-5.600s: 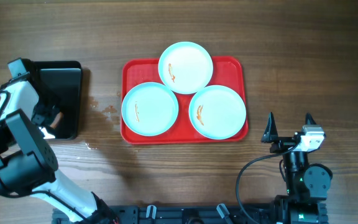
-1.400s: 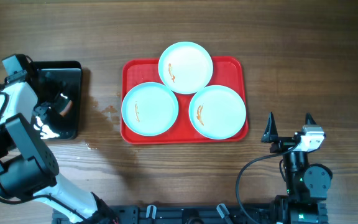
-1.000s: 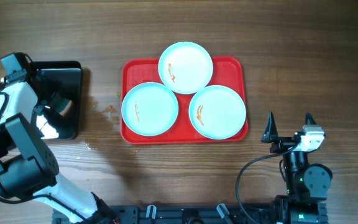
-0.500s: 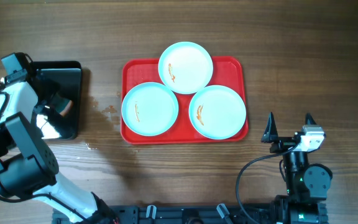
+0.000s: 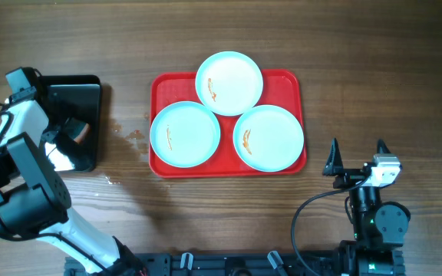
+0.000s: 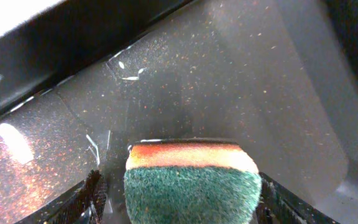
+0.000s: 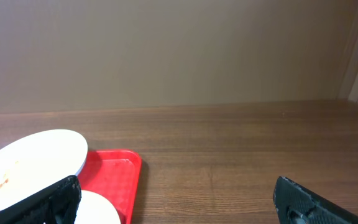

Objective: Clean dirty plates on tray and stack at the side
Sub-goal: 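Rub the held sponge around in the water of the black tray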

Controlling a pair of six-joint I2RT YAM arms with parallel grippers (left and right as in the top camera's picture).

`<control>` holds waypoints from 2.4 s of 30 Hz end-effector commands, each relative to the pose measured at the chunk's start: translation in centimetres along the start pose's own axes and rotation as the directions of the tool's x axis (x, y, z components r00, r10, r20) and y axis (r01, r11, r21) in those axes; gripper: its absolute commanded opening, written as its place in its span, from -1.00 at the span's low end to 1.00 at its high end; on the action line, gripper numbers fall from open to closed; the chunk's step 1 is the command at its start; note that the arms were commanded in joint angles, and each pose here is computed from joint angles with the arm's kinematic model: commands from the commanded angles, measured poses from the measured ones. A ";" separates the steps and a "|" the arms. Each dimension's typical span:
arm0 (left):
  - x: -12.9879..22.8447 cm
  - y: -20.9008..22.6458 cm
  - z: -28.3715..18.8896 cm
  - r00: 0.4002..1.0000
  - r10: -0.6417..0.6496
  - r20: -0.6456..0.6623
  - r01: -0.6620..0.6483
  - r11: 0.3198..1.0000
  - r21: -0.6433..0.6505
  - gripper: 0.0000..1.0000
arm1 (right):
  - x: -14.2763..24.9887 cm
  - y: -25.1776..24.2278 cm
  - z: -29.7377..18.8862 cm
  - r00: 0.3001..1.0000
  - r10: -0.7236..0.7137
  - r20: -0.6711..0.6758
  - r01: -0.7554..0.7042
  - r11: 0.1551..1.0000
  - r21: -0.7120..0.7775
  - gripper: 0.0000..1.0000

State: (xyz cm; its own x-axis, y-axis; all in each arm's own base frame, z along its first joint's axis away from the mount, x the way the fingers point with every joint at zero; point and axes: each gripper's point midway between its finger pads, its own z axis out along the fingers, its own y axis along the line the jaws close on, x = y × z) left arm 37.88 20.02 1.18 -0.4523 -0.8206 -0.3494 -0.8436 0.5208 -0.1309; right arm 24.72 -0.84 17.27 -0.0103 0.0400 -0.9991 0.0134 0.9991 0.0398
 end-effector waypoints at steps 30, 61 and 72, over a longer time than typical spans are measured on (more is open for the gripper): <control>0.2 -1.0 -2.7 0.995 0.100 -0.027 -0.098 0.993 0.070 1.00 | -0.1 -0.4 0.0 1.000 -0.013 0.004 0.013 1.000 0.019 0.99; 3.8 0.5 -2.3 0.980 0.083 -0.183 -0.079 0.997 0.027 0.27 | -0.1 -0.4 0.0 1.000 -0.013 0.004 0.013 1.000 0.019 0.99; 4.4 0.3 -2.3 0.974 0.083 -0.212 -0.075 0.996 0.044 -0.24 | -0.1 -0.4 0.0 1.000 -0.013 0.004 0.013 1.000 0.019 1.00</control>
State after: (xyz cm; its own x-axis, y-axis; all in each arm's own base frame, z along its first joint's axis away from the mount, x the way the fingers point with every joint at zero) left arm 34.56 16.17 1.49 -0.5734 -0.8031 -0.1617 -0.7960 0.5929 -0.1220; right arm 24.72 -0.84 17.28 -0.0099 0.0399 -0.9992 0.0134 0.9991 0.0398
